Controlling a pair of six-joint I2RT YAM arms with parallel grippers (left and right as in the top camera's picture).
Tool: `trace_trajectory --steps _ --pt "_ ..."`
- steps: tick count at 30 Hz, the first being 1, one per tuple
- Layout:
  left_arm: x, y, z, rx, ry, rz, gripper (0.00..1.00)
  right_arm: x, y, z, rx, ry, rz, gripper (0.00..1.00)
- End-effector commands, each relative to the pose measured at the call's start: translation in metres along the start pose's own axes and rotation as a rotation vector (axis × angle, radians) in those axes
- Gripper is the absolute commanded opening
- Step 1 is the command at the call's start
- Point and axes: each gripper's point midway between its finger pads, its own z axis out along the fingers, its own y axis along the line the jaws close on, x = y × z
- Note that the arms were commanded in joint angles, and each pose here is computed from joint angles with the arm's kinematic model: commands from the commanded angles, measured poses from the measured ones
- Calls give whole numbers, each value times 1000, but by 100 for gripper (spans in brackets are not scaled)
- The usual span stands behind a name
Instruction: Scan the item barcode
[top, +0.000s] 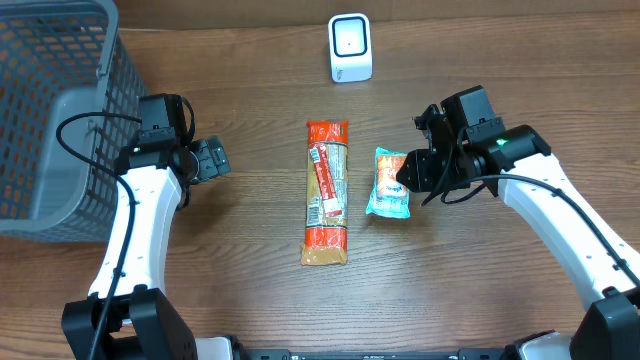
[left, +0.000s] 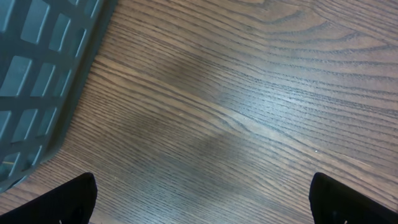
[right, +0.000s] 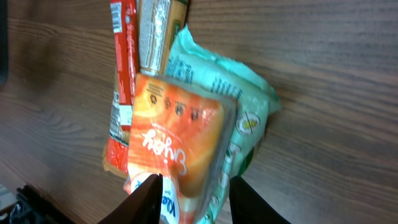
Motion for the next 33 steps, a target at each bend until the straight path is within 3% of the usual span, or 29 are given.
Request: trace_trajectory --steps 1,6,19,22,25,33 --pt "-8 -1 -9 9 -31 18 100 3 1 5 -11 -1 -15 37" --pt "-8 -1 -9 9 -31 18 100 -2 2 4 -16 -23 -24 31" --pt "-8 -1 -9 9 -31 18 100 3 -4 17 -19 -28 -18 31" --pt "-8 -1 -9 9 -31 18 100 5 -6 19 -18 -27 -15 14" --pt "-8 -1 -9 9 -31 18 100 1 -2 15 -28 -42 -23 5" --pt "-8 -1 -9 9 -31 18 100 -8 34 -24 -217 -105 -54 4"
